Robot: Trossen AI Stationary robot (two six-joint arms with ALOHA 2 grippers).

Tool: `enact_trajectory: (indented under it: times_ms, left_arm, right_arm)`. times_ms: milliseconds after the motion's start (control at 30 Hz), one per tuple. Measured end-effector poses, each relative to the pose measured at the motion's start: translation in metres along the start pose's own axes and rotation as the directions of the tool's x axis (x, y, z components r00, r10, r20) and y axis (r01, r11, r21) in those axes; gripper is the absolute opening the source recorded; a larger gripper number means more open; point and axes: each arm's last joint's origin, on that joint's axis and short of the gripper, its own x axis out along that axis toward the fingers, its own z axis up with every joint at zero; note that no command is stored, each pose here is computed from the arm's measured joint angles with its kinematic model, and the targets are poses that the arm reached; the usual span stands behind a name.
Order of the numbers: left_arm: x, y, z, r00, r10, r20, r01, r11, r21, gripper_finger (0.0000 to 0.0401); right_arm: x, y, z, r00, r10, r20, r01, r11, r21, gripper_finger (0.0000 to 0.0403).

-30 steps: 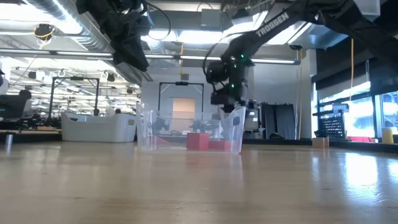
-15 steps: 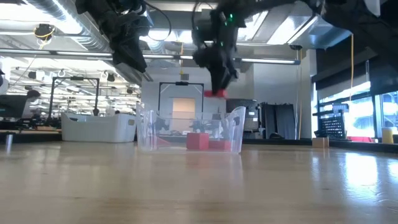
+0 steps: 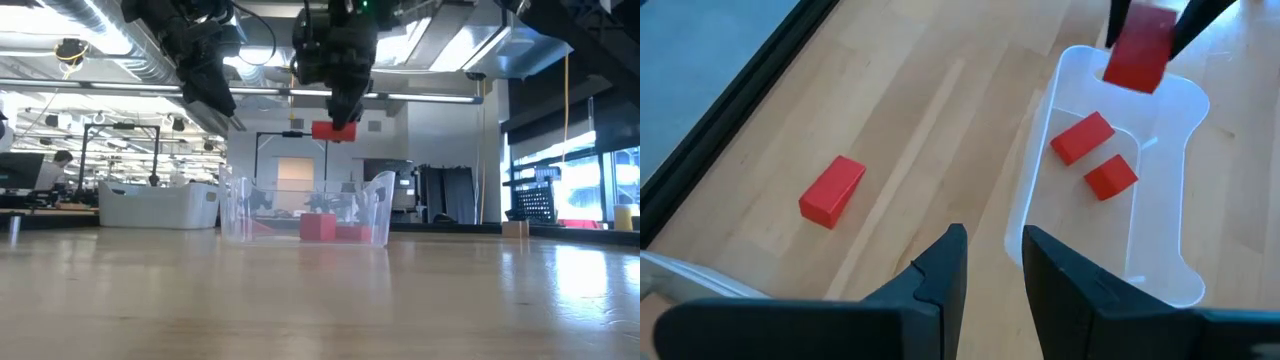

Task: Sort & place blocks by color
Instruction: Put the red block into the transparent bin

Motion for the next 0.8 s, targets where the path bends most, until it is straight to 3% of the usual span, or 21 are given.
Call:
enact_trajectory:
  times_ms: [433,700,800]
  left_arm:
    - [0.0,0.0,0.0,1.0,0.0,0.0,0.0,1.0,0.0,0.0091]
    - [0.0,0.0,0.0,1.0,0.0,0.0,0.0,1.0,0.0,0.0091]
    - [0.0,0.0,0.0,1.0,0.0,0.0,0.0,1.0,-0.001,0.0091]
  right_arm:
    - [0.091,-0.016,-0.019,1.0,0.029,-0.011,-0.03,0.995,-0.092,0.0128]
    - [0.103,-0.019,-0.024,0.999,0.029,-0.019,-0.03,0.997,-0.065,0.0128]
    - [0.103,-0.019,-0.023,1.0,0.027,-0.007,-0.028,0.997,-0.067,0.0169]
